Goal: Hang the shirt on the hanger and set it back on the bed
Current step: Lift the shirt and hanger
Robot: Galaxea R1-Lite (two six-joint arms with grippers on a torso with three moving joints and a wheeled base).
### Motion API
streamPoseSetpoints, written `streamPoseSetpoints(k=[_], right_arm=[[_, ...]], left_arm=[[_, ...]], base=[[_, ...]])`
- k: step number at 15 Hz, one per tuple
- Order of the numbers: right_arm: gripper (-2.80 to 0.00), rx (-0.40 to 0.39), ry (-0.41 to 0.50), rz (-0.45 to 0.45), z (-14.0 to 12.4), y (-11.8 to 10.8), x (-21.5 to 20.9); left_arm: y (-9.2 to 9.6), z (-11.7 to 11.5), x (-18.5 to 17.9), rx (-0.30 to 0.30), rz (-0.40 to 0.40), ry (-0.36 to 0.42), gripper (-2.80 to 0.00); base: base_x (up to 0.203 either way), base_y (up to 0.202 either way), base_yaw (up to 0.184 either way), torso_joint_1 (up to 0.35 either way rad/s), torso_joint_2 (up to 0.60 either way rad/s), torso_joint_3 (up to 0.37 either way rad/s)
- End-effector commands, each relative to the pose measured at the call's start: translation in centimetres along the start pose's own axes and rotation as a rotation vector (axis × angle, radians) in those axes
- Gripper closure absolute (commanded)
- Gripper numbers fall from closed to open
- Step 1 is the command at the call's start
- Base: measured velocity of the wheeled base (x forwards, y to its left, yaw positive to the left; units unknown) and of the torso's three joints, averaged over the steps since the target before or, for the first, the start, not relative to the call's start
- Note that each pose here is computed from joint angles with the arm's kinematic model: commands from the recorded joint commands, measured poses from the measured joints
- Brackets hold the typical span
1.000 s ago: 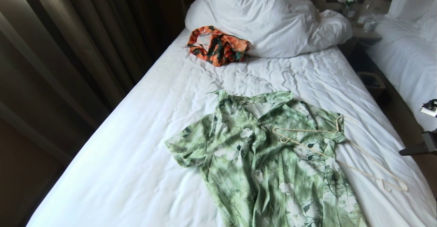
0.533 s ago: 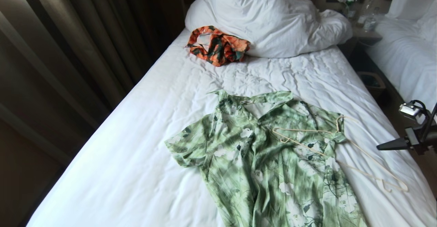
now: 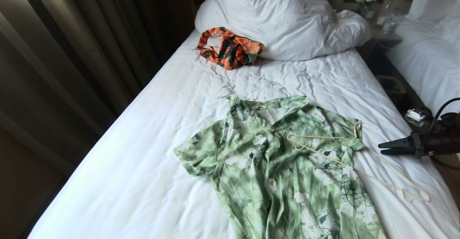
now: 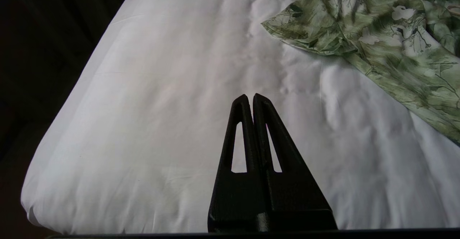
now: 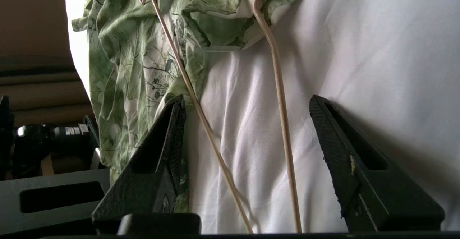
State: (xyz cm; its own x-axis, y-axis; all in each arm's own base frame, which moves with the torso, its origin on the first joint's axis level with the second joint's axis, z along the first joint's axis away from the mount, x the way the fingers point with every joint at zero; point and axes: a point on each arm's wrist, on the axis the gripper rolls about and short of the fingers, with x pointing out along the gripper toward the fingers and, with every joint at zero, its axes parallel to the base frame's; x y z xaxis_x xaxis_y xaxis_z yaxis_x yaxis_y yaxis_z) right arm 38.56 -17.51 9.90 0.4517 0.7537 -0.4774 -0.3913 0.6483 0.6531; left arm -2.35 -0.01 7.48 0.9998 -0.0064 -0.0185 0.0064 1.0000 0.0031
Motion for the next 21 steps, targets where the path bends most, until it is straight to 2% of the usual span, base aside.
streamPoseSetpoints(k=[1,10,21], right_arm=[[-2.8,0.029,0.037,0.036,-0.9,-1.3,1.8],[-2.8,0.007,0.095,0.12,-1.3,0.1,5.1],[-2.8,0.009,0.125,0.131,-1.4,0.6,6.2]], left_arm=[[0.0,0.0,0.0,0.0,0.0,0.0,0.0],[0.0,0.0,0.0,0.0,0.0,0.0,0.0],[0.0,0.0,0.0,0.0,0.0,0.0,0.0]], base=[[0.0,0.0,0.0,0.0,0.0,0.0],[0.0,0.0,0.0,0.0,0.0,0.0],[0.0,0.0,0.0,0.0,0.0,0.0]])
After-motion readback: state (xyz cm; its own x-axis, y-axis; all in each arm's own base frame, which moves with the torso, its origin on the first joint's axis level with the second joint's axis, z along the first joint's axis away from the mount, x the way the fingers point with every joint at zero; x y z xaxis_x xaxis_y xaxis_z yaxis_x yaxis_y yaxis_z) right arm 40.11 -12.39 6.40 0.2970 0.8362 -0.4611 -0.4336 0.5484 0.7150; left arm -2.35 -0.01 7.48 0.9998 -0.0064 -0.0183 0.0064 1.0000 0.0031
